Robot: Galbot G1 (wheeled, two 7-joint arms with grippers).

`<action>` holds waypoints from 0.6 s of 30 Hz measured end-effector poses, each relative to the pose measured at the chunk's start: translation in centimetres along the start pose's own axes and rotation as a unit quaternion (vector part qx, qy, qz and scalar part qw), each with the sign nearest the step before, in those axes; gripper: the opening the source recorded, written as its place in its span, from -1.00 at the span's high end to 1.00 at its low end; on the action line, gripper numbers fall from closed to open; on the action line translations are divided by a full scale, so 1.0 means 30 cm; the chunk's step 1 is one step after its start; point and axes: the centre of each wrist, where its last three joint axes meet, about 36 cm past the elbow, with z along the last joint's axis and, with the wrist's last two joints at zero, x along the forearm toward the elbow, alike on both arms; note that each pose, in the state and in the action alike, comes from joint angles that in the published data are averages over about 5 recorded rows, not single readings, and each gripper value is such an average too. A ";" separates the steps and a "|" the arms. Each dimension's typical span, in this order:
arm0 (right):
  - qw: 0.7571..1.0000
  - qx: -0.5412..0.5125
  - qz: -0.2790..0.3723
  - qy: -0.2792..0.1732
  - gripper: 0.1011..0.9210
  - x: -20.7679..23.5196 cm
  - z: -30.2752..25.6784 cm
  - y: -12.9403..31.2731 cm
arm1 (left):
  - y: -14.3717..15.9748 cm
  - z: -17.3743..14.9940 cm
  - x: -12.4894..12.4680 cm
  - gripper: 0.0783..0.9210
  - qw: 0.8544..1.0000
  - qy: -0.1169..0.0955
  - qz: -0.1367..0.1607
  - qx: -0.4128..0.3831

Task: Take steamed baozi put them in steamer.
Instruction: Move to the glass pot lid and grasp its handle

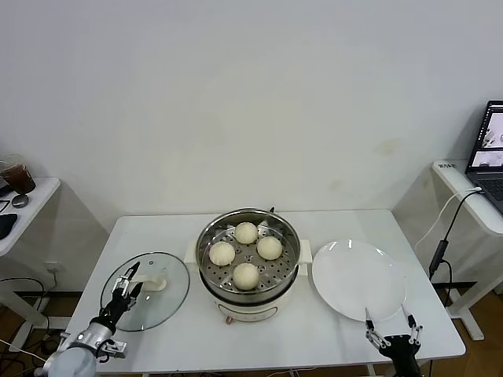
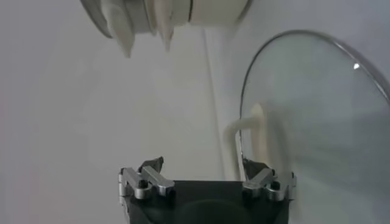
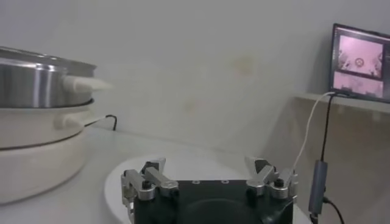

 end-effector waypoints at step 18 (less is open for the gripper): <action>1.000 0.002 -0.016 0.007 -0.76 0.012 0.007 0.044 | -0.052 0.030 -0.076 0.27 1.000 0.008 0.015 0.005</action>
